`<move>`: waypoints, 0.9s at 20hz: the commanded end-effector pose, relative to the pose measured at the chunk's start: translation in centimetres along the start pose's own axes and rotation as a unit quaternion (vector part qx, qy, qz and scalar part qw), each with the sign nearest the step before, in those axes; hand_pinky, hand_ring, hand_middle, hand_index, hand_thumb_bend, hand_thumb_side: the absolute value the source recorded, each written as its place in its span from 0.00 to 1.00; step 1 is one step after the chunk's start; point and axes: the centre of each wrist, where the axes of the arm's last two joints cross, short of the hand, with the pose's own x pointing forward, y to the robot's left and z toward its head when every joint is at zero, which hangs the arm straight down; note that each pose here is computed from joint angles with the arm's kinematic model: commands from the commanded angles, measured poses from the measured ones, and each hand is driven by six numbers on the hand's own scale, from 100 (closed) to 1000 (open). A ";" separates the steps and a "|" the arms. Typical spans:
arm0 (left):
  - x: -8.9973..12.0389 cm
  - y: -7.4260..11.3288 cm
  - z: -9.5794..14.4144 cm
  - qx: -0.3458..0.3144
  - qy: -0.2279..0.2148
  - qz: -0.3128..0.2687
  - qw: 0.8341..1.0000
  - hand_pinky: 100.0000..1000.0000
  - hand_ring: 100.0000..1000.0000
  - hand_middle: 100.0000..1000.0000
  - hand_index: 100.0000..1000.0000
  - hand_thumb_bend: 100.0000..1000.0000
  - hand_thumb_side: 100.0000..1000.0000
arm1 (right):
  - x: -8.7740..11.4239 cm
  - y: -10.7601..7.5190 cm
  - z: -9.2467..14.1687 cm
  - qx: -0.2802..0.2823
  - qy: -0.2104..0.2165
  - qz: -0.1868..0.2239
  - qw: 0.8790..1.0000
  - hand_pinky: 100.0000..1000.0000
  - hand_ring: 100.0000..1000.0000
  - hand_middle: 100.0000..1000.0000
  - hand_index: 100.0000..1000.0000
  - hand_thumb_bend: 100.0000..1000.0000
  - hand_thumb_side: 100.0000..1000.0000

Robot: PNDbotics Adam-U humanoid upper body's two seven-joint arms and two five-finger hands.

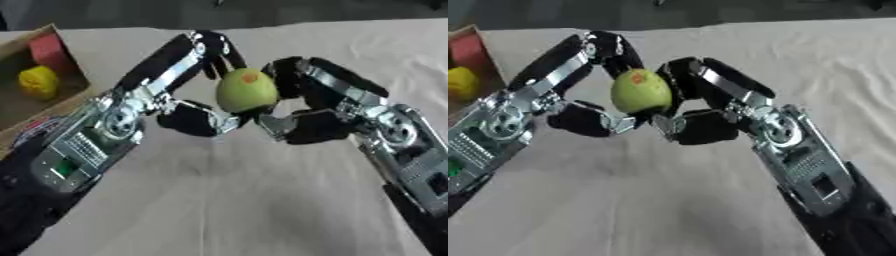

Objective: Pick up the objects with one hand, pass them to the other hand, and then place them into the box on the other side of the table.

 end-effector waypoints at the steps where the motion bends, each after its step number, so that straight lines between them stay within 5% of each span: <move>1: 0.4 0.9 -0.2 -0.002 -0.013 -0.002 1.000 0.49 0.45 0.53 0.56 0.35 0.00 | 1.1 -0.3 0.1 0.003 -0.019 0.009 1.000 0.47 0.43 0.41 0.42 0.00 0.00; 9: 0.4 1.0 -0.1 0.006 -0.039 0.023 0.999 0.48 0.42 0.46 0.47 0.22 0.00 | 0.8 -0.3 0.2 -0.002 -0.007 0.012 1.000 0.47 0.43 0.42 0.43 0.00 0.01; 18: 0.2 1.2 0.1 0.026 -0.036 0.049 0.998 0.41 0.35 0.40 0.41 0.28 0.00 | 0.5 -0.4 0.4 -0.011 0.026 0.043 0.999 0.50 0.47 0.47 0.52 0.01 0.04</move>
